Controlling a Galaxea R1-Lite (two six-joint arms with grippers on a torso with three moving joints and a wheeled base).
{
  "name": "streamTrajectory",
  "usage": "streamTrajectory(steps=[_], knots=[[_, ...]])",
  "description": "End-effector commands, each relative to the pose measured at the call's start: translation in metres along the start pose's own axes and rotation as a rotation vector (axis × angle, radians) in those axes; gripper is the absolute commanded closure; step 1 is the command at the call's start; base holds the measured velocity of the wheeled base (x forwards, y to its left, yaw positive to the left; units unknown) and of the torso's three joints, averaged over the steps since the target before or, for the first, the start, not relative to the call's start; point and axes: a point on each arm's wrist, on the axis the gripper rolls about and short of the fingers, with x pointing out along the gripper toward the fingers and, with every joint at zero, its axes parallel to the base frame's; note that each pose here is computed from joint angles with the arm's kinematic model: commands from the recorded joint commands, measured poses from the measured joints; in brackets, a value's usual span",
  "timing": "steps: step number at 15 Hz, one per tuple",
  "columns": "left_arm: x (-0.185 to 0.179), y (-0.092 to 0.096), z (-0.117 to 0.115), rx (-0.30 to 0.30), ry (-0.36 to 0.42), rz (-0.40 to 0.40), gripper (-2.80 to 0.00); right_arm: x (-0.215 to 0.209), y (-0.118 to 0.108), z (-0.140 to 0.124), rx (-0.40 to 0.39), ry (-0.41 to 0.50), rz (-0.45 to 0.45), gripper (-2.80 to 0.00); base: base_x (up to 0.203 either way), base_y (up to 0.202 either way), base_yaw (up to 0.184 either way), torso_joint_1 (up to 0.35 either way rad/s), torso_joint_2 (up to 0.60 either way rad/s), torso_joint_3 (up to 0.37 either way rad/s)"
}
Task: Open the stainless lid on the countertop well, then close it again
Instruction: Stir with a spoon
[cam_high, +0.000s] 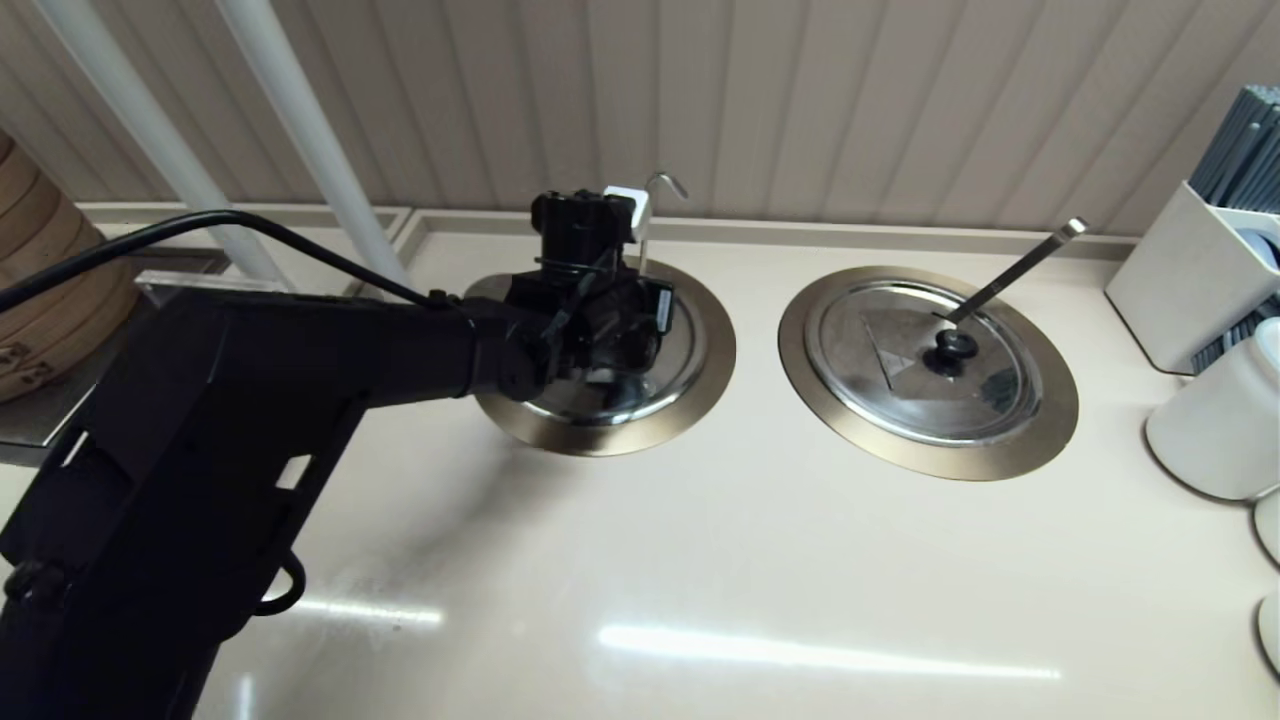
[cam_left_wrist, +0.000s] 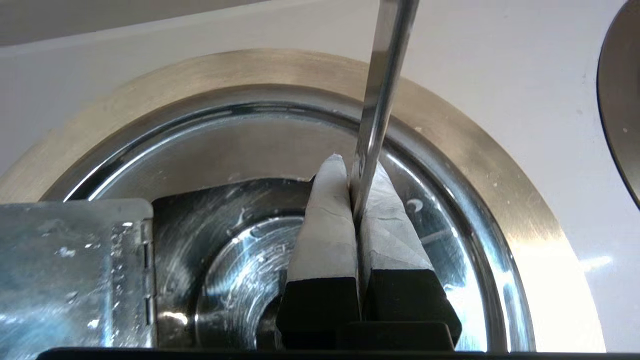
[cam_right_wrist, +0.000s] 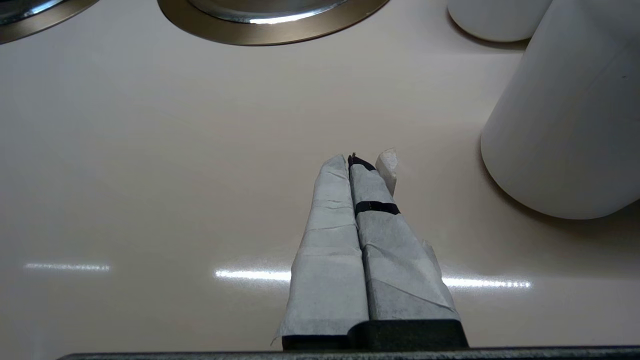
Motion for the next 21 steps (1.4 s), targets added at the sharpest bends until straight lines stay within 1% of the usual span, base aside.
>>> streamTrajectory(steps=[1,2,4,5,7,14,15,21], knots=[[0.013,-0.004,-0.014,0.012,0.015,-0.007,0.0,0.0,0.0,-0.001,-0.001,0.004,-0.001,0.0,0.0,0.0,0.0,0.0,0.0,0.0],[0.013,-0.004,-0.014,0.013,0.013,-0.005,0.0,0.0,0.0,-0.001,0.0,0.004,-0.001,0.0,0.0,0.0,0.0,0.0,0.0,0.0],[0.017,-0.005,-0.017,0.005,-0.017,0.0,0.0,0.0,0.0,-0.001,0.0,0.004,-0.001,0.0,0.0,0.0,0.0,0.0,0.0,0.0],[0.019,-0.005,-0.015,-0.004,-0.056,0.008,0.0,0.0,0.0,-0.001,-0.002,0.004,-0.001,0.0,0.0,0.0,0.0,0.0,0.0,0.0],[0.024,-0.005,-0.019,-0.008,-0.091,0.016,0.0,0.0,0.0,-0.001,0.0,0.004,-0.001,0.0,0.0,0.0,0.0,0.0,0.0,0.0],[0.023,-0.005,-0.018,-0.011,-0.098,0.015,0.0,0.0,0.0,-0.001,-0.002,0.004,-0.001,0.0,0.0,0.0,0.0,0.0,0.0,0.0],[0.023,-0.005,-0.018,-0.011,-0.098,0.015,-2.8,0.0,0.0,-0.001,0.0,0.004,-0.001,0.0,0.0,0.0,0.0,0.0,0.0,0.0],[0.02,-0.005,-0.013,-0.02,-0.11,0.013,-2.8,0.0,0.0,-0.001,0.0,0.004,-0.001,0.0,0.0,0.0,0.0,0.0,0.0,0.0]])
